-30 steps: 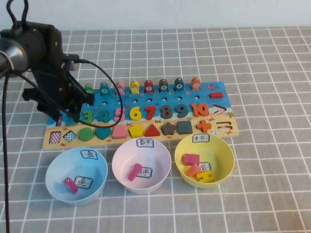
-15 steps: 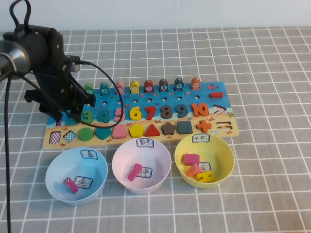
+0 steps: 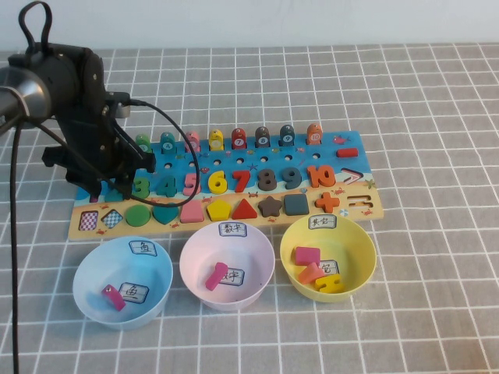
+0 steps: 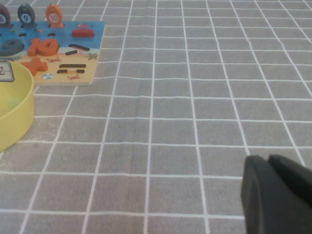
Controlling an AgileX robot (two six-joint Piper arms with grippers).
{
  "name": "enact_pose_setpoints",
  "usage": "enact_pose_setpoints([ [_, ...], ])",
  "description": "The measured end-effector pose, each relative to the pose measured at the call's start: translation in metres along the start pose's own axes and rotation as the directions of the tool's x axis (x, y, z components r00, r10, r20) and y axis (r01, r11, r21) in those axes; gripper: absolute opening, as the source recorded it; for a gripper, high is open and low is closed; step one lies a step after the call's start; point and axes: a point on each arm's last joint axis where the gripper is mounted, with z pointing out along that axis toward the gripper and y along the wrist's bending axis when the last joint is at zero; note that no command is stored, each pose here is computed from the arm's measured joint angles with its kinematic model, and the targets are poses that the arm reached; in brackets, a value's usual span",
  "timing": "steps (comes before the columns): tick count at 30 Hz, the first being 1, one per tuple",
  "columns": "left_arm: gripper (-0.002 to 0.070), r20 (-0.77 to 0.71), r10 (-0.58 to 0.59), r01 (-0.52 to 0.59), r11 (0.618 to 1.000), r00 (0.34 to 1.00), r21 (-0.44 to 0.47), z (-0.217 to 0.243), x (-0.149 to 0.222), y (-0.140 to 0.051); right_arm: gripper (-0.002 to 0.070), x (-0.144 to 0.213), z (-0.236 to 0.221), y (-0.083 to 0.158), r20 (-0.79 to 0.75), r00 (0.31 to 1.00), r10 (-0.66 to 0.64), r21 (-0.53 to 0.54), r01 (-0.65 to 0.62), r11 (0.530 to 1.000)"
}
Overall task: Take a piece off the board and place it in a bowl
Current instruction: Pick up the "number 2"
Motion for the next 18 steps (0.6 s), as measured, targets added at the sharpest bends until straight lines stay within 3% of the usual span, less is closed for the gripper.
enact_pose_setpoints([
  [4,0.0334,-0.004,0.0,0.0,1.0,1.0,-0.001,0.0,0.0004,0.0001,-0.0018,0.0,0.0,0.0,0.0,1.0,0.0,0.0,0.0,1.0],
  [10,0.0225,-0.031,0.0,0.0,1.0,1.0,-0.003,0.0062,0.0018,-0.0004,-0.0018,0.0,0.0,0.0,0.0,1.0,0.0,0.0,0.0,1.0],
  [18,0.022,-0.033,0.0,0.0,1.0,0.999,-0.004,0.0062,0.002,-0.0003,-0.0018,0.0,0.0,0.0,0.0,1.0,0.0,0.0,0.0,1.0],
])
